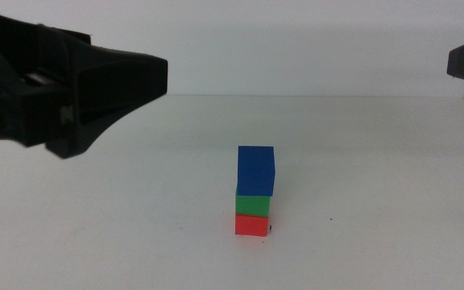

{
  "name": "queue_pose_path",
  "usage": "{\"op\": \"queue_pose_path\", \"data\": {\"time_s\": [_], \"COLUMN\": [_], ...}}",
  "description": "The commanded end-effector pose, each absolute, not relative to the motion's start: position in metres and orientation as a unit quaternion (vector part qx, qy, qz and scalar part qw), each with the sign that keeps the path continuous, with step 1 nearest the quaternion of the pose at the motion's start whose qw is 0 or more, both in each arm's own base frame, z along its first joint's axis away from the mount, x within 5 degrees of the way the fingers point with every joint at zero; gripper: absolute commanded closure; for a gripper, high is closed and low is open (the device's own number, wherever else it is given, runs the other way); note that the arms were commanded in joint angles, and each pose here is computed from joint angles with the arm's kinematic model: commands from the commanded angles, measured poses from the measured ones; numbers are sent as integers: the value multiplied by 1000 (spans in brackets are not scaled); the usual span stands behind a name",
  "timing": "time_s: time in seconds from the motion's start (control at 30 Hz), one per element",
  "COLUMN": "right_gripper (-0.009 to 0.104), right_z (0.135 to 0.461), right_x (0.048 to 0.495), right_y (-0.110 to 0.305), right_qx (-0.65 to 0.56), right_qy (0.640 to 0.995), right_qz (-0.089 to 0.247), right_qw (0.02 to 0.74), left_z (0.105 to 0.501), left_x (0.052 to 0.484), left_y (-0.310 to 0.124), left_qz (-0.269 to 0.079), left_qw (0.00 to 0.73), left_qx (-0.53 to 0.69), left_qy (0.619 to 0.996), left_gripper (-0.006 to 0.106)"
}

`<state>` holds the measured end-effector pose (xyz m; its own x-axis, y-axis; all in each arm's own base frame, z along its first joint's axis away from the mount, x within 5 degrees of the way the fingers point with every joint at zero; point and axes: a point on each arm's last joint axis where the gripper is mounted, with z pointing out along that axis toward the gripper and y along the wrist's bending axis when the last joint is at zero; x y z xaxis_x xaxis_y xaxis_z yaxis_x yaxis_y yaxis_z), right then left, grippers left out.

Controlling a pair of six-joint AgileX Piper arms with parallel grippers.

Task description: Stack red cubes first, then green, then blue cubes in a specific spot.

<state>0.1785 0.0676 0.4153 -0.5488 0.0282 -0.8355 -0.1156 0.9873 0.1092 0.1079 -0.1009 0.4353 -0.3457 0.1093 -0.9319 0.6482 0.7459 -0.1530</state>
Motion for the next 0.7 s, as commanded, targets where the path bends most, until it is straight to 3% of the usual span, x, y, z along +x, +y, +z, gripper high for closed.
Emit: {"op": "queue_pose_path", "data": {"time_s": [0.0,0.1,0.17,0.23,0.3,0.43,0.67], "right_gripper": [2,2,2,2,2,2,2], "right_z": [413,396,373,353,326,277,220], "right_x": [175,167,160,152,140,116,74], "right_y": [61,48,39,31,22,8,3], "right_qx": [-21,1,23,65,116,153,156], "right_qy": [872,867,859,836,811,778,759], "right_qz": [72,72,85,129,165,156,149], "right_qw": [483,493,505,530,550,589,614], "left_z": [430,404,384,356,332,287,234], "left_x": [110,119,119,111,96,72,58], "left_y": [-96,-81,-64,-47,-35,-17,-8], "left_qz": [-270,-293,-263,-208,-177,-100,-71], "left_qw": [545,591,637,662,665,653,655], "left_qx": [215,121,82,72,64,63,25], "left_qy": [764,742,720,717,723,748,751], "left_gripper": [7,7,7,7,7,7,7]}}
